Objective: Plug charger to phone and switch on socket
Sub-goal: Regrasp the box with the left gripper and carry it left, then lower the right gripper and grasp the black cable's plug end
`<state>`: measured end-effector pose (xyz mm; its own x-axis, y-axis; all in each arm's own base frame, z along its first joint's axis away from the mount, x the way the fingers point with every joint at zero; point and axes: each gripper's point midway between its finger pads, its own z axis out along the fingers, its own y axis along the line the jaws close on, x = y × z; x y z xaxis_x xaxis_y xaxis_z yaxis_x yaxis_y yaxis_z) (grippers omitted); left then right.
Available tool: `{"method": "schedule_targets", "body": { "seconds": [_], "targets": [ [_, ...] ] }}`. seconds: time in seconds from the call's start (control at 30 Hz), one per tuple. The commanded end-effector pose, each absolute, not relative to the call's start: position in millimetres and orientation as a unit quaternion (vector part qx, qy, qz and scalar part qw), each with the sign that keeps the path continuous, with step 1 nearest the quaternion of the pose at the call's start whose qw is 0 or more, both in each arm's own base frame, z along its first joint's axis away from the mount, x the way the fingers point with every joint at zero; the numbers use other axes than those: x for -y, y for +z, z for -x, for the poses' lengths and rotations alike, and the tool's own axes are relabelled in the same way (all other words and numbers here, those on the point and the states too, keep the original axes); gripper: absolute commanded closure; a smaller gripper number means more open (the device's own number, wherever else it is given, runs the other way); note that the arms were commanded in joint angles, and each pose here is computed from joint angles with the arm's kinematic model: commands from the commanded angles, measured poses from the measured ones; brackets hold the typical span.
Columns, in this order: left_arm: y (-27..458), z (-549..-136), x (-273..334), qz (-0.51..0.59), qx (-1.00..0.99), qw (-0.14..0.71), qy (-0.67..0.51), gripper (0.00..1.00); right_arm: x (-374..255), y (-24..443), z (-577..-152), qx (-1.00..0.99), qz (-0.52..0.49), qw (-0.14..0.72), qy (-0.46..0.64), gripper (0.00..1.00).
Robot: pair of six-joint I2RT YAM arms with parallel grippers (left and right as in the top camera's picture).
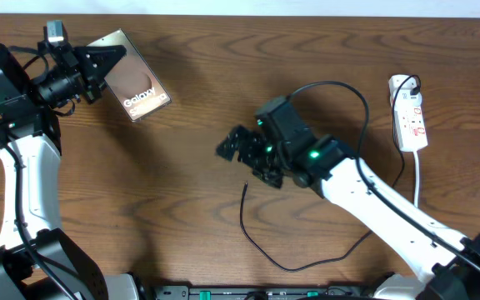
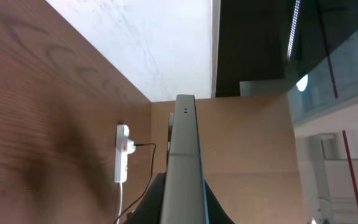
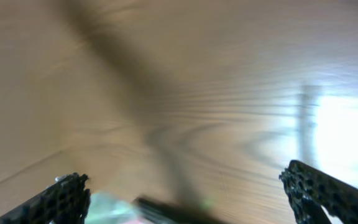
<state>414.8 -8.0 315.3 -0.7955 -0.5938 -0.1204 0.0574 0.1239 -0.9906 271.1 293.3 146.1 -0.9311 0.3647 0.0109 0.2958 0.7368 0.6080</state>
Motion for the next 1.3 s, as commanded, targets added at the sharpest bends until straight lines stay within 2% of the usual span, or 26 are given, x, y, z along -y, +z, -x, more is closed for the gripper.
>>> {"method": "schedule_targets", "body": {
  "seconds": [0.0,0.17,0.2,0.27,0.3,0.37,0.5,0.7,1.0,1.1,1.27],
  "targets": [
    [322,-409,10,0.161,-0.706,0.261,-0.638,0.93,-268,128,-279,-0.950,-0.186,0.110,0.225,0.01],
    [322,-410,9,0.161,-0.706,0.262,-0.638,0.93,-267,124,-268,-0.956,-0.181,0.092,0.212,0.01],
    [322,-410,9,0.161,-0.706,0.262,-0.638,0.93,-268,124,-268,-0.956,-0.177,0.091,0.214,0.06],
    [322,-410,9,0.161,-0.706,0.262,-0.638,0.93,-273,128,-272,-0.952,-0.177,0.097,0.229,0.30],
    [322,-410,9,0.161,-0.706,0.262,-0.638,0.93,-276,128,-272,-0.950,-0.183,0.093,0.235,0.32],
    [322,-410,9,0.161,-0.706,0.262,-0.638,0.92,-280,129,-268,-0.946,-0.199,0.075,0.246,0.28],
    [322,-410,9,0.157,-0.707,0.265,-0.637,0.93,-288,124,-258,-0.945,-0.203,0.032,0.254,0.27],
    [322,-410,9,0.157,-0.707,0.266,-0.636,0.92,-280,95,-241,-0.961,-0.210,-0.024,0.179,0.23],
    [322,-410,9,0.154,-0.708,0.269,-0.635,0.93,-292,55,-214,-0.979,-0.149,-0.065,0.119,0.16],
    [322,-410,9,0.153,-0.708,0.270,-0.635,0.93,-289,48,-215,-0.984,-0.144,-0.046,0.096,0.18],
    [322,-410,9,0.153,-0.708,0.270,-0.635,0.93,-277,41,-231,-0.985,-0.164,0.012,0.057,0.28]
  ]
}}
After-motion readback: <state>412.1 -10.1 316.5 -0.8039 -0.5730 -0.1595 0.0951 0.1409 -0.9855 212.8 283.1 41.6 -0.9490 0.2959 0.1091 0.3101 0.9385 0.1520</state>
